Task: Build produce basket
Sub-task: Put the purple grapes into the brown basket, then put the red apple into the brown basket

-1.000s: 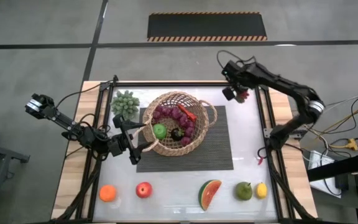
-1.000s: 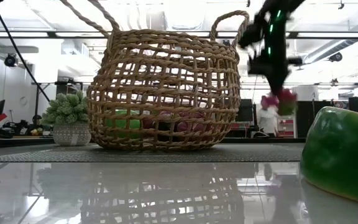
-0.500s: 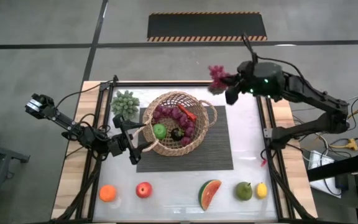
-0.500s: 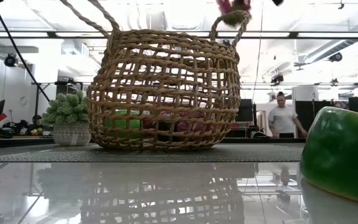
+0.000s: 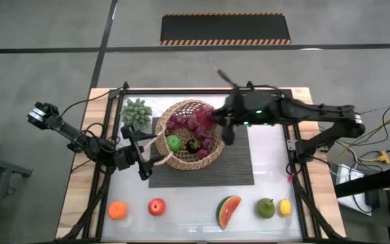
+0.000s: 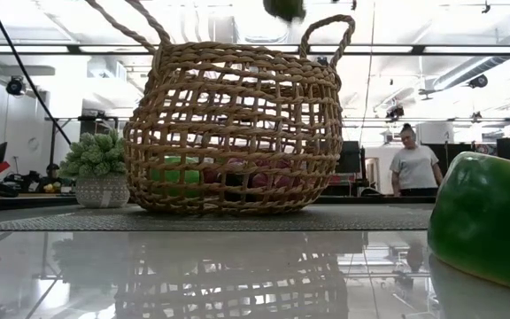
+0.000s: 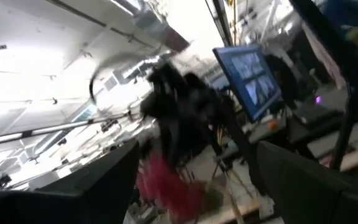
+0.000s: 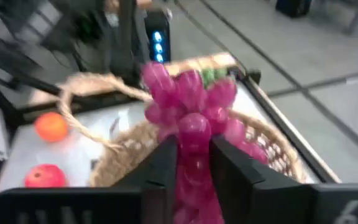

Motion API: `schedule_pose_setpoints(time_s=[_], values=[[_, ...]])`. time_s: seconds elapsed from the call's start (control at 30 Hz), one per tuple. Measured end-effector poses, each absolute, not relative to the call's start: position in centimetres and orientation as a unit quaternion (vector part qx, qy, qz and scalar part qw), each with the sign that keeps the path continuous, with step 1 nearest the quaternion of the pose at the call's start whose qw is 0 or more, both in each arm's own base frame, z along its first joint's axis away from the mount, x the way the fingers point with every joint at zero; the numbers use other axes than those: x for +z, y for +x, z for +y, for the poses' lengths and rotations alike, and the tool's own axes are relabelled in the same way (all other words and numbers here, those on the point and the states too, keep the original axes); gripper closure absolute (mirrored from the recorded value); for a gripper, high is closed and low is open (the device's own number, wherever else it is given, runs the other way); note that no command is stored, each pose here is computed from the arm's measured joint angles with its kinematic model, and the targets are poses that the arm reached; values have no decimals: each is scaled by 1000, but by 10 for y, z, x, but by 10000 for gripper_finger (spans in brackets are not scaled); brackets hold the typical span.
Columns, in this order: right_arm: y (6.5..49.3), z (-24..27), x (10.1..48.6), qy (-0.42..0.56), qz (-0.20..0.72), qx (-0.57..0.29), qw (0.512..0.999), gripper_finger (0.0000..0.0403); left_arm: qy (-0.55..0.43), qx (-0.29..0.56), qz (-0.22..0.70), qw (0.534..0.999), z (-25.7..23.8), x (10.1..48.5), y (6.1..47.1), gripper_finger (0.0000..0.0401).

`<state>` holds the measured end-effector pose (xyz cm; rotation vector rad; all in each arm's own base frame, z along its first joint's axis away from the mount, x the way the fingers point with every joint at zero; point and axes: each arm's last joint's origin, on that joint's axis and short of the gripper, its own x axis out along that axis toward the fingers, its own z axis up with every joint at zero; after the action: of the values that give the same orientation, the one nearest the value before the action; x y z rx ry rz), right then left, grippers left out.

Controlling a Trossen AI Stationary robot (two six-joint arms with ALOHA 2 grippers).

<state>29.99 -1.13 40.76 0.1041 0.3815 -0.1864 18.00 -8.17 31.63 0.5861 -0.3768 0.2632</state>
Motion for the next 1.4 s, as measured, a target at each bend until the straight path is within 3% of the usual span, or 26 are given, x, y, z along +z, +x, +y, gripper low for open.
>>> schedule_pose_setpoints(time_s=[0.23,0.43,0.7,1.0,1.2,1.4], values=[[335,-17,378,38,231,-158,959,232,275,134,-200,931,-82,331,180,95],[332,-16,390,36,239,-155,958,196,234,113,-227,939,-89,345,176,95],[299,11,413,-4,209,-101,973,193,149,47,-236,959,-109,345,172,95],[271,64,402,-70,213,4,974,198,31,8,-183,983,-144,329,200,95],[260,95,382,-99,234,63,965,208,-26,63,-72,995,-182,320,216,95],[253,111,371,-116,245,93,958,214,-125,67,83,986,-224,323,217,95]])
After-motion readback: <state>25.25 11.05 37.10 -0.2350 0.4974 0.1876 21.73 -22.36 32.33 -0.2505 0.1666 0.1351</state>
